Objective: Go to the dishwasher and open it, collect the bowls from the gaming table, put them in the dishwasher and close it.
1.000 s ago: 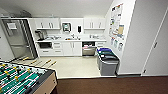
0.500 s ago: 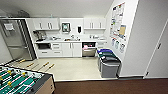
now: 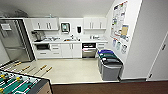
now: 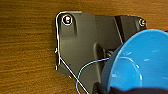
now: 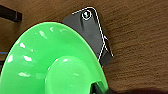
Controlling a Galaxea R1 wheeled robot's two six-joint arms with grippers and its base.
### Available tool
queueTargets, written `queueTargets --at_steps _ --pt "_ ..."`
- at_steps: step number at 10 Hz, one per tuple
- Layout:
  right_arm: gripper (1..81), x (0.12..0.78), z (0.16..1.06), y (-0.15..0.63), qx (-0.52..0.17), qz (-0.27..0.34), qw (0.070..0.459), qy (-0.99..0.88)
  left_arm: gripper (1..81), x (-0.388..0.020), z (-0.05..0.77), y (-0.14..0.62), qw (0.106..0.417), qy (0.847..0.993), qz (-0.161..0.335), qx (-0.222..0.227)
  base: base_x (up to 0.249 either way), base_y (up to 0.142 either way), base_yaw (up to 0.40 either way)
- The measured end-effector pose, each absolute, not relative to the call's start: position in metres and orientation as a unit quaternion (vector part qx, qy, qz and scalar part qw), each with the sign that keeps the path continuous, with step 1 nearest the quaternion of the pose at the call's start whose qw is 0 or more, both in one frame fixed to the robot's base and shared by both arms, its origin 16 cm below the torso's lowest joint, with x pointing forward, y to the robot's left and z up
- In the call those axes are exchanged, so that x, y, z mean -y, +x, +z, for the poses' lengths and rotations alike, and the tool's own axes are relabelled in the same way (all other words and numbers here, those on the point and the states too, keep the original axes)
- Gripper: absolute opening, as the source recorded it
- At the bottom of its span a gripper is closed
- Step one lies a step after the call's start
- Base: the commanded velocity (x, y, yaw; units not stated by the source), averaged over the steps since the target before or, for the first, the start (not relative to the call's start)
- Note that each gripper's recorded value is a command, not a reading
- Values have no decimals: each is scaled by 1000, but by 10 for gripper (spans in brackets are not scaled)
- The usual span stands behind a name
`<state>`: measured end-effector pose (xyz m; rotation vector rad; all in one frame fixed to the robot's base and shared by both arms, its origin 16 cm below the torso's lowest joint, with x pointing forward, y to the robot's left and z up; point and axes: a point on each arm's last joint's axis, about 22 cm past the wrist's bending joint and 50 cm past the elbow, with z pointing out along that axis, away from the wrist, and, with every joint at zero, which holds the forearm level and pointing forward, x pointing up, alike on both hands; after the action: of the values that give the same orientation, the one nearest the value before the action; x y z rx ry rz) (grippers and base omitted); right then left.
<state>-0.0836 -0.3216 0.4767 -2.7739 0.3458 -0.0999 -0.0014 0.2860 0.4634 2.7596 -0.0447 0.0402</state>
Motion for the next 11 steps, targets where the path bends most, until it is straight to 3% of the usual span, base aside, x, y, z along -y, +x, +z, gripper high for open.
queueTargets --at_steps 11 --pt "10 319 473 -83 -116 -39 169 -978 10 -283 441 -2 158 987 13 5 209 0 0"
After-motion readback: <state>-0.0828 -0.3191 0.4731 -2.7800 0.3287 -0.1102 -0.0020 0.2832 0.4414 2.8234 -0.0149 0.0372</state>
